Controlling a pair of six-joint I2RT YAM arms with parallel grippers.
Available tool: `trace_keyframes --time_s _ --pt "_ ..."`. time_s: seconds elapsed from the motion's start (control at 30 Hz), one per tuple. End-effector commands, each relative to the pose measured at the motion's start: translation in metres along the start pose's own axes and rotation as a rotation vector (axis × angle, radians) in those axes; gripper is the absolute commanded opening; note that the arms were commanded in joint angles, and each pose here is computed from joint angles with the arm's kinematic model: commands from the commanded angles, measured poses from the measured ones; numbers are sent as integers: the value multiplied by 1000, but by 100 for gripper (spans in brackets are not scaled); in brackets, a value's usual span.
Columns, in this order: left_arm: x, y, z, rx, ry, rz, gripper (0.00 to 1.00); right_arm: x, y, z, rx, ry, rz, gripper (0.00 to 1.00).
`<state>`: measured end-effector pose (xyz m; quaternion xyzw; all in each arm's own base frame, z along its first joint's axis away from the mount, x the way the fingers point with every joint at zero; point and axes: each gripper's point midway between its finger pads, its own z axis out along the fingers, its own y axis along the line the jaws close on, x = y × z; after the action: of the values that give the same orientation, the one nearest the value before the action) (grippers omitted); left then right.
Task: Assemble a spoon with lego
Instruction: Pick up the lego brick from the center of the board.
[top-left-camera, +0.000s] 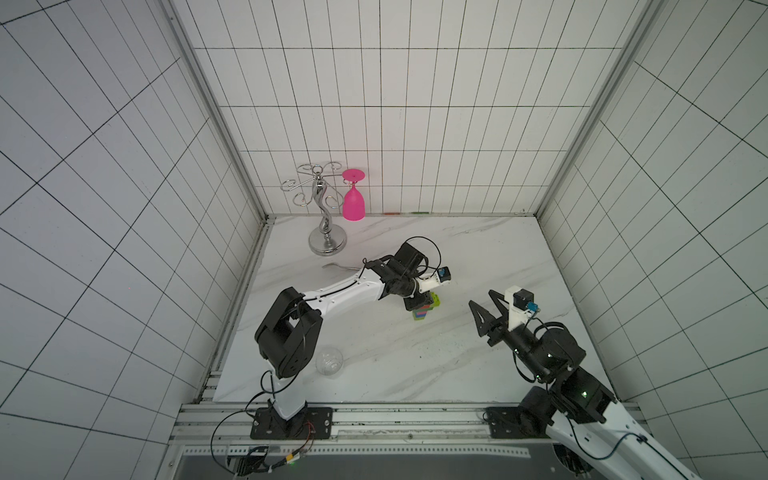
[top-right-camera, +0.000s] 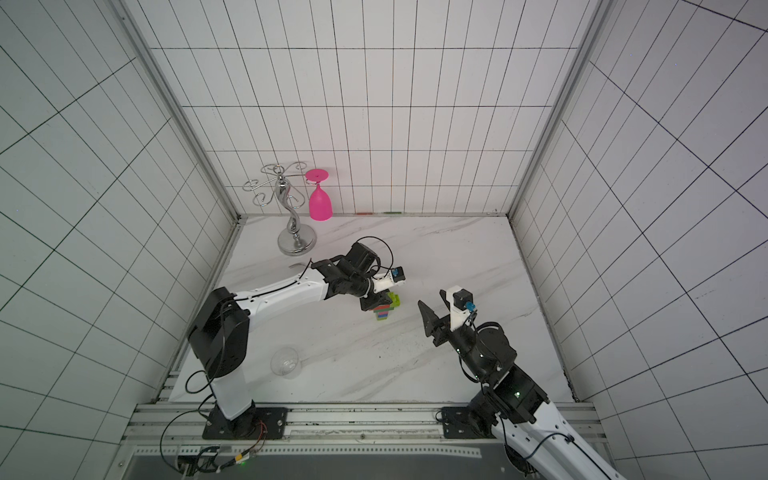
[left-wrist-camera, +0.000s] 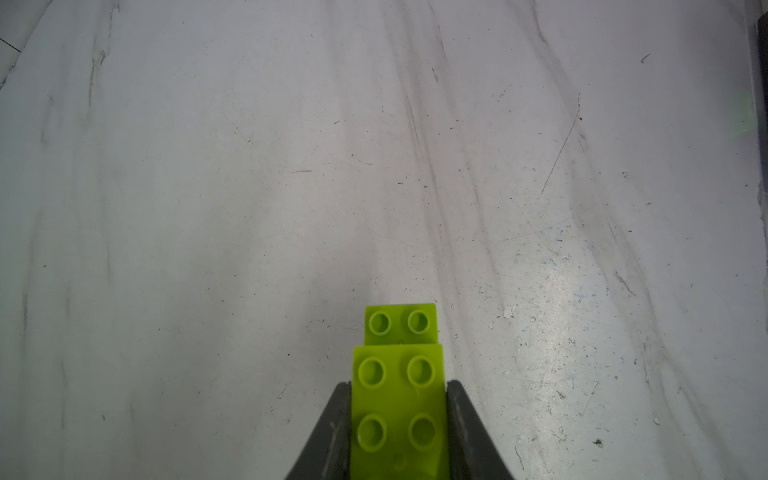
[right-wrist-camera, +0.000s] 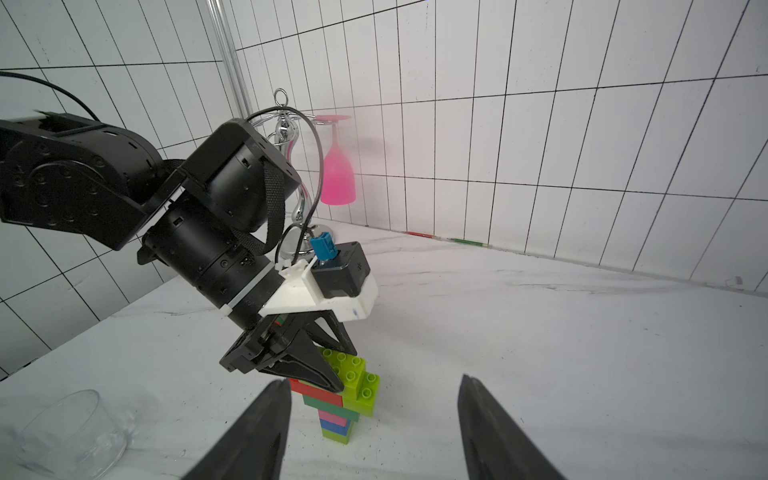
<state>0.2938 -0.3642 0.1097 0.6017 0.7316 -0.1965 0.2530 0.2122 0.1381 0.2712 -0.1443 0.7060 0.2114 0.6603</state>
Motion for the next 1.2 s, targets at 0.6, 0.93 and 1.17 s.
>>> trace_keyframes --time_s 0.6,0.93,1.17 --pt "199 -81 12 160 675 -332 10 -6 1 -4 -10 -15 21 67" --pt "196 -79 13 146 676 -363 10 -8 1 -6 -14 -20 25 67" --pt "205 -84 15 168 737 -394 8 -9 0 -8 -8 -25 27 67"
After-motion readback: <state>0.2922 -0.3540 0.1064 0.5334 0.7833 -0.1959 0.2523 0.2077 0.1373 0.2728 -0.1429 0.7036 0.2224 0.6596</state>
